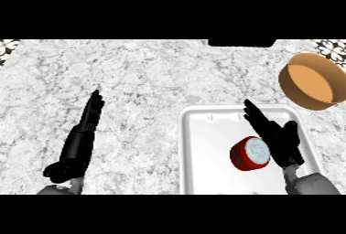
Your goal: Pick the can from the tray and place it in the pot
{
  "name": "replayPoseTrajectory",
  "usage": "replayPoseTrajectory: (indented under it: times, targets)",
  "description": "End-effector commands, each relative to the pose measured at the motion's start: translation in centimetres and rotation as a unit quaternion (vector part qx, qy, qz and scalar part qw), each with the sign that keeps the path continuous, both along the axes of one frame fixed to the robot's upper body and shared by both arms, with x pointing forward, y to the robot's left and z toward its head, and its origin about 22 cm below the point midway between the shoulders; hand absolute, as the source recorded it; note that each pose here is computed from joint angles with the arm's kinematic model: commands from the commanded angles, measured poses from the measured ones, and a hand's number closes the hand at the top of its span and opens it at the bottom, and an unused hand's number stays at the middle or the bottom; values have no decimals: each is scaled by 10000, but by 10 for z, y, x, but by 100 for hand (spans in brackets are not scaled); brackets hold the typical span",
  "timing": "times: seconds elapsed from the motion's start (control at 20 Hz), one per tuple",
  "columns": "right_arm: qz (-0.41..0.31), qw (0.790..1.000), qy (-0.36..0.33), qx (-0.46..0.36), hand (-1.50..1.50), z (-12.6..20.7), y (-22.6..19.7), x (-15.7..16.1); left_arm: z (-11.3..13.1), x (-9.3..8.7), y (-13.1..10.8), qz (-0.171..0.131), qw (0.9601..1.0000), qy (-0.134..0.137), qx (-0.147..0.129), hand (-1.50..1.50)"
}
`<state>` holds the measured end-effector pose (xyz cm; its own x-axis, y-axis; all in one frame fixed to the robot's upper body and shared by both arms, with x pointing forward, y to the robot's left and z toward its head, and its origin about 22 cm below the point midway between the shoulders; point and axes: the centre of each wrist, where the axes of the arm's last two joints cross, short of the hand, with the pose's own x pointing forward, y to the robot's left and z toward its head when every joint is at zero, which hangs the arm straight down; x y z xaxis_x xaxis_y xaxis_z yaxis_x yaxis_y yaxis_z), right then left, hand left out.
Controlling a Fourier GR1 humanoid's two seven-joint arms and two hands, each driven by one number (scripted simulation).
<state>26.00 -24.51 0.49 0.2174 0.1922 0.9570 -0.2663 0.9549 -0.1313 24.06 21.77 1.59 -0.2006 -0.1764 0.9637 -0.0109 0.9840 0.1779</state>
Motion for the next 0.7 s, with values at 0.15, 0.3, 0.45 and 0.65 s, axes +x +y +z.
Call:
replayPoseTrajectory:
  times: [0.15,0.3,0.45,0.65]
  targets:
    - [1693,9635,-1826,988,150,103,-28,43,30,24,19,330,9984,-305,-354,0]
    - [1782,9261,-2850,-1715,150,174,-60,49,22,20,17,383,9982,-82,-464,0]
    - [1478,9375,-3043,-815,-150,143,-131,52,61,45,36,436,9962,-171,-728,0]
    - [2428,8938,-3728,-572,-150,127,-154,33,57,45,36,469,9963,-28,-719,0]
